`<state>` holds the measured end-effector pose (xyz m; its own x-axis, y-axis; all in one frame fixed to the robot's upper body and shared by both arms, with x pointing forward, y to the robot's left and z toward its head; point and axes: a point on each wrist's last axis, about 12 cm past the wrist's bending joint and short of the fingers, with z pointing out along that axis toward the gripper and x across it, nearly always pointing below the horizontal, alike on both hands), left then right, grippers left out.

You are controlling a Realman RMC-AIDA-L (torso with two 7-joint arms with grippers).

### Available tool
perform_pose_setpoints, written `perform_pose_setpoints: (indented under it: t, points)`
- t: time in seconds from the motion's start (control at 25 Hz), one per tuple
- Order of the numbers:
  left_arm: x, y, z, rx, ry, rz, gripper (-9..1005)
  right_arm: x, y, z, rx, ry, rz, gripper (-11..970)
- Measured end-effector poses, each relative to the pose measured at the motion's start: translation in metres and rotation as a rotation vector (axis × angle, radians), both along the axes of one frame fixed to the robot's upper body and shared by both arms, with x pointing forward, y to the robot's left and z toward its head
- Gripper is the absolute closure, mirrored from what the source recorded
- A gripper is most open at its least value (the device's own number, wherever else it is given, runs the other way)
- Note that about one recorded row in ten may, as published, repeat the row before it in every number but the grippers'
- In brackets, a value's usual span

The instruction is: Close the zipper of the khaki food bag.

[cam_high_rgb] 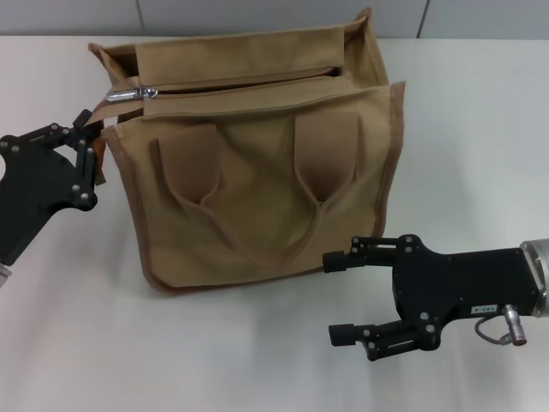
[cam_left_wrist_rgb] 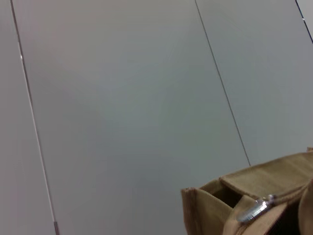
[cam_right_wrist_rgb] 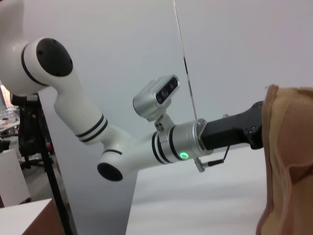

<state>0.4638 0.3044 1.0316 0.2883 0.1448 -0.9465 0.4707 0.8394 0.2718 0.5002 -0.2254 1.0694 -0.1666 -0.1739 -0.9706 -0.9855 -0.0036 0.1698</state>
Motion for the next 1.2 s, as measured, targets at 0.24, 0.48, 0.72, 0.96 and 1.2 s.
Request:
perform_pose_setpoints:
  t: [0.24,0.48,0.72,0.96,1.2]
  points:
    - [-0.005,0.001,0.002,-0.037,-0.024,0.015,971,-0.003,0.0,0.01,0.082,0.003,0.022,126]
    - [-0.006,-0.002,0.003,-0.057,-0.031,0.006,982,0.003,0.004,0.035,0.245,0.067,0.043,126]
    - [-0.006,-0.007,0.005,-0.081,-0.052,-0.006,981,0.028,0.014,0.061,0.323,0.19,0.005,126]
    - [-0.007,-0.007,0.009,-0.102,-0.082,-0.011,981,0.056,0.032,0.084,0.287,0.345,0.0,126]
    - [-0.008,-0.007,0.012,-0.113,-0.105,-0.012,981,0.087,0.06,0.1,0.195,0.542,-0.068,126]
